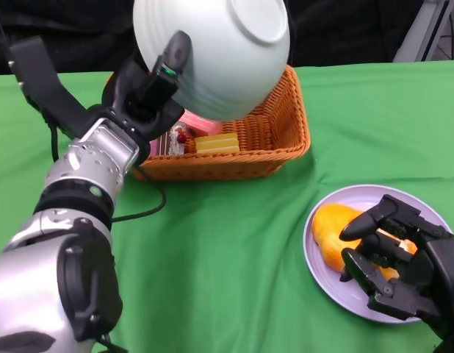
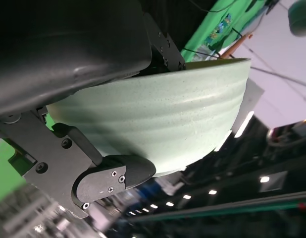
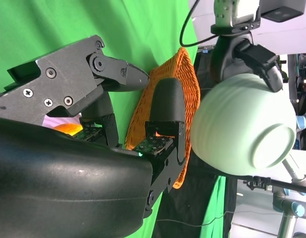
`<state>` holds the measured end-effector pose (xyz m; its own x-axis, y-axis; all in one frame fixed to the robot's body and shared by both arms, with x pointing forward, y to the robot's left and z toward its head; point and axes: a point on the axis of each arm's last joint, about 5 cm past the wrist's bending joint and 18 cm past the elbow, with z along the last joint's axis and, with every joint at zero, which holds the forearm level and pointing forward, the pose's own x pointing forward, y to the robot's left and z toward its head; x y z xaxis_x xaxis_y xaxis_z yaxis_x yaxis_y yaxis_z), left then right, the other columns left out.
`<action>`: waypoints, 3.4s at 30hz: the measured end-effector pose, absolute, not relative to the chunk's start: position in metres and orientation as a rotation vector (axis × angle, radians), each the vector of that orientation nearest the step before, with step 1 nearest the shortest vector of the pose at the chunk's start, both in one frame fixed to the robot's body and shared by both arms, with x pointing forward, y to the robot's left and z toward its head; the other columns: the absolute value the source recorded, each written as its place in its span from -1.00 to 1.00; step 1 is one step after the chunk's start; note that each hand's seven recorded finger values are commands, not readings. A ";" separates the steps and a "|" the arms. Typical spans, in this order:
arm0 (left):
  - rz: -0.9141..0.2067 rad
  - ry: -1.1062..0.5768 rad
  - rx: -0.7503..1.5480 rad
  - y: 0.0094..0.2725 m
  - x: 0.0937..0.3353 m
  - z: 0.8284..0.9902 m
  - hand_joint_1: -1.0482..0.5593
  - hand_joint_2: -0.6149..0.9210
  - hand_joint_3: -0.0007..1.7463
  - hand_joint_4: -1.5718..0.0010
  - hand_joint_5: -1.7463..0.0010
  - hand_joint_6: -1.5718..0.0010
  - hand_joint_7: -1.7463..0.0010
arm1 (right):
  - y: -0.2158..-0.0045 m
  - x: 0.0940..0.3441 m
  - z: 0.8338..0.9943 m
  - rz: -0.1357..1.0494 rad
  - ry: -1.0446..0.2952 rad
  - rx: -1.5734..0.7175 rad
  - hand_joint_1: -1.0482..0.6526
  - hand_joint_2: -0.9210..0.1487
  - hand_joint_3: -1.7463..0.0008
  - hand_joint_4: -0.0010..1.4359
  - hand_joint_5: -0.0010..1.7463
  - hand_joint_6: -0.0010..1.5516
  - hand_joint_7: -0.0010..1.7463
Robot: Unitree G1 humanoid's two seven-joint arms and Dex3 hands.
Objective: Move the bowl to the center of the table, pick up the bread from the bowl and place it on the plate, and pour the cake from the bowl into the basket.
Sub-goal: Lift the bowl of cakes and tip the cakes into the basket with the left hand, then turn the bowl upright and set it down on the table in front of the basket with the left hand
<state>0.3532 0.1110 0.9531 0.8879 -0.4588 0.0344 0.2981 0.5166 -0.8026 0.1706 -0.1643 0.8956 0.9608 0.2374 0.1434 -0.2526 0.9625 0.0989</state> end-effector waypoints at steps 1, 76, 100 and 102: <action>-0.451 0.204 -0.953 0.112 0.353 0.952 0.09 0.56 0.27 -0.07 -1.00 0.20 -1.00 | -0.164 0.171 0.895 0.249 -0.131 0.116 0.06 -0.40 0.02 -0.12 0.78 -0.30 0.55; -0.507 -0.862 0.801 0.238 0.228 0.899 0.14 0.42 0.34 -0.08 -0.97 -0.13 -0.41 | -0.165 0.174 0.895 0.273 -0.120 0.113 0.08 -0.41 0.01 -0.15 0.81 -0.32 0.56; -0.684 -0.832 1.116 0.228 0.222 0.860 0.05 1.00 -0.94 0.10 -1.00 0.18 -0.69 | -0.166 0.174 0.894 0.273 -0.116 0.111 0.11 -0.39 -0.02 -0.15 0.82 -0.32 0.55; -0.702 -0.828 1.130 0.225 0.222 0.858 0.01 1.00 -0.94 0.12 -0.99 0.18 -0.60 | -0.166 0.174 0.894 0.275 -0.116 0.112 0.11 -0.38 -0.03 -0.14 0.82 -0.32 0.56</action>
